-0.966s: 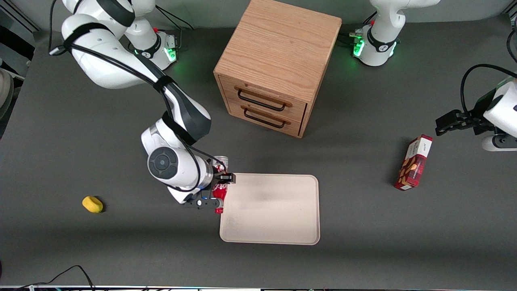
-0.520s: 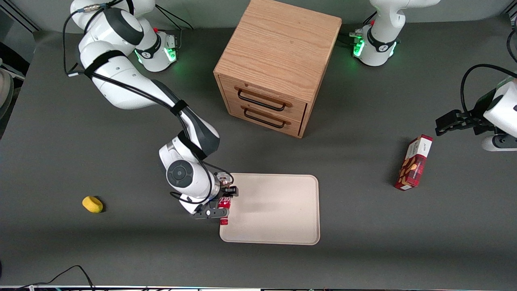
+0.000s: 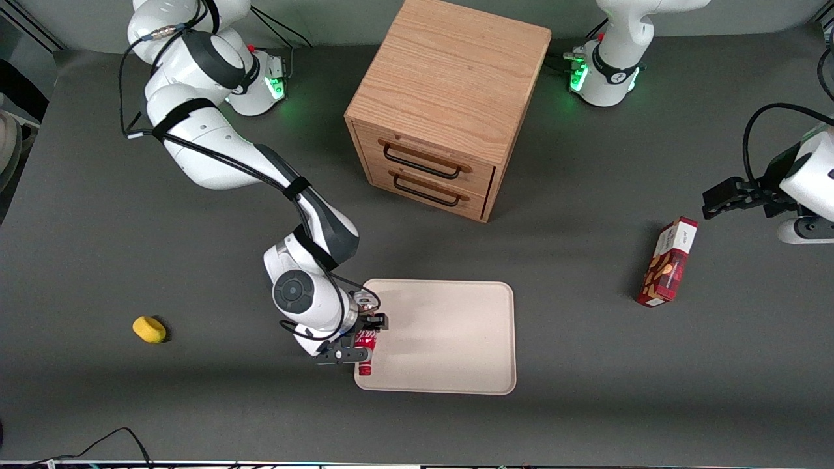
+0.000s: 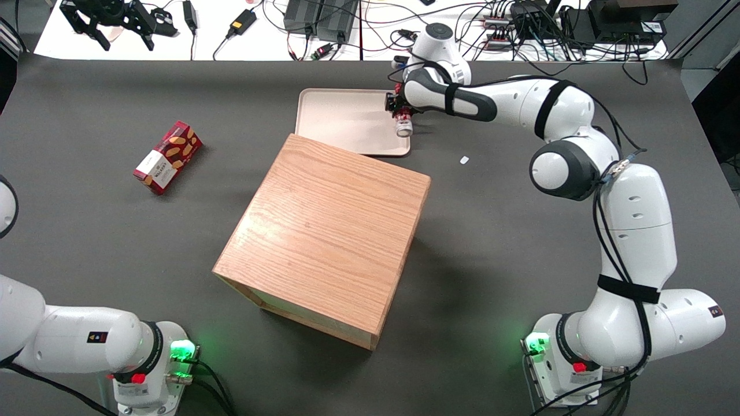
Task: Place coke bottle on tray
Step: 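Lower the upright bottle onto the tray near its rim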
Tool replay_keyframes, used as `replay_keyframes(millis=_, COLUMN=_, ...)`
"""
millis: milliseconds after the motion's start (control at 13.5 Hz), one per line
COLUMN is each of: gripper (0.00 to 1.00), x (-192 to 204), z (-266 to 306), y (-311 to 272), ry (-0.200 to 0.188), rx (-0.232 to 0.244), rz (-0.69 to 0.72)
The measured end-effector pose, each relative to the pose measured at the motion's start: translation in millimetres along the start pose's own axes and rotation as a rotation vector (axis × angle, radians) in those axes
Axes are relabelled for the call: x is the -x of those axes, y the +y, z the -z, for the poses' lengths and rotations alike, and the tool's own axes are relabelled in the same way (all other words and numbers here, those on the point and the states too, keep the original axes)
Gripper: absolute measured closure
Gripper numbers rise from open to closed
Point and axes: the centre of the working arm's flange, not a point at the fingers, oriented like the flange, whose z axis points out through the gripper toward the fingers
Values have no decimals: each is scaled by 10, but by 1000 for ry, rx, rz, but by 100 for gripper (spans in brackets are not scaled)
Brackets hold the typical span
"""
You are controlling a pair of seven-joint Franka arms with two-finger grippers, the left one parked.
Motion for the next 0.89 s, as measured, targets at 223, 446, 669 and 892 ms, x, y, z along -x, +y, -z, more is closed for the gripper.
replay_keyframes(millis=223, gripper=46, x=14, z=-122, y=-9, ry=3, rx=2, rz=2)
replay_keyframes(millis=446, gripper=46, x=-9, z=-142, y=27, ry=7, rx=4, rz=-4)
replay_keyframes(millis=669, gripper=46, x=0, z=-210, y=20, ry=14, rx=-4, rz=-8)
replay_keyframes(millis=892, gripper=46, x=32, z=-258, y=-30, ry=13, rx=-5, rz=-9)
